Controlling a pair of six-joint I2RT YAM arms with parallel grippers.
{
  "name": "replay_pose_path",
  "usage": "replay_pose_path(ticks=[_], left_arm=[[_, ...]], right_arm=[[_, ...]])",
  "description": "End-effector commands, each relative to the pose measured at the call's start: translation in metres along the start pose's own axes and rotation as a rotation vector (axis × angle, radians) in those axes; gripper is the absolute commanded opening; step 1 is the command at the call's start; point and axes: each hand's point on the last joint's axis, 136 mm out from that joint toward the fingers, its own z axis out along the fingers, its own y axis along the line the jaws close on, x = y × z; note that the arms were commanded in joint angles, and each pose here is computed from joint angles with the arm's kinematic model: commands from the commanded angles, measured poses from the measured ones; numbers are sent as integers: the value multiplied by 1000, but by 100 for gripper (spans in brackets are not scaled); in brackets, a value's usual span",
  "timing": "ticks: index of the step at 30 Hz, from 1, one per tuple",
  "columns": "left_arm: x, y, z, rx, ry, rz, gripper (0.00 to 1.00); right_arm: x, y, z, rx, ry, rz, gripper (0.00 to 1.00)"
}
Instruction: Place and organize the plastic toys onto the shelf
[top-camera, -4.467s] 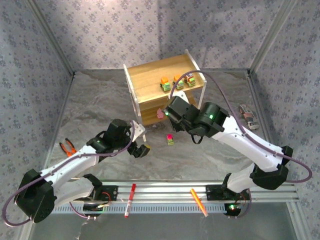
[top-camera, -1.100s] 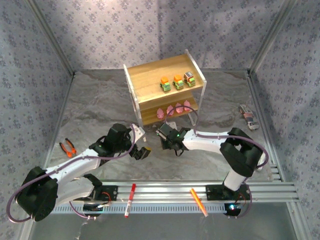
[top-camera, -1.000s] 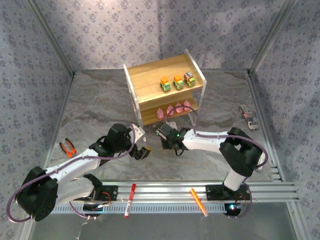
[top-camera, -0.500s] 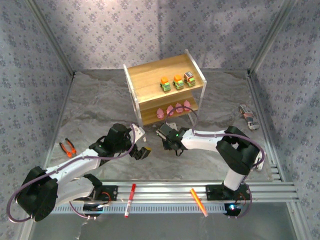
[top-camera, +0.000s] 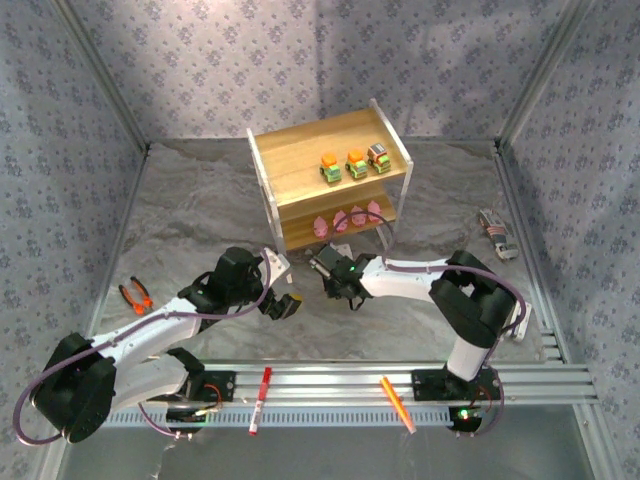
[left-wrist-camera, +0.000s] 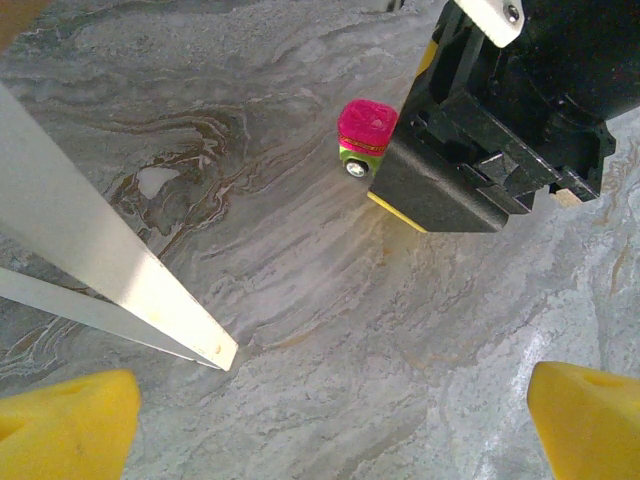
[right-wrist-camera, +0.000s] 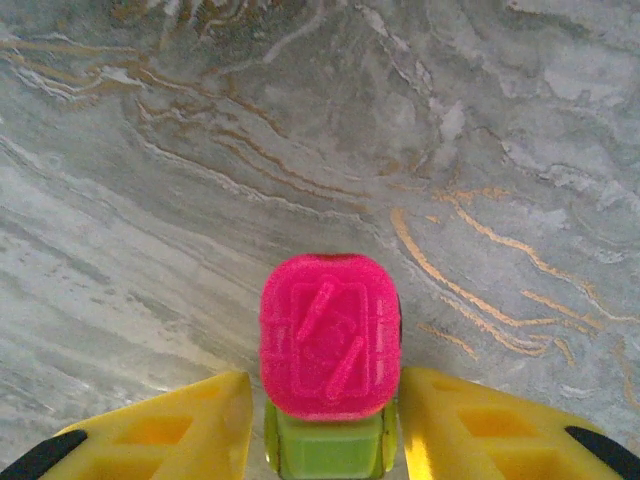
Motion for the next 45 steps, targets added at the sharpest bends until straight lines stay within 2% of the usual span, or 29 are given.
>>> replay_pose_path(ticks=[1,4,19,28,45], left_arm=[[-5,-3,1,14,-21,13,100],[-5,-3,1,14,-22,12,100],[-6,-3,0,12,-25,11,100],[-6,-2,0,12,-25,7,100],[-5,-3,0,16,-25,8,100]], right_arm=[[-3,-2,2,25,9,-7,43],[-2,-3,3,28,12,-7,40],[-1,-6,4,49,14,-14,39],[-1,-6,2,59,9,-21,33],[-6,-1,-35,57,-37,-64,32]])
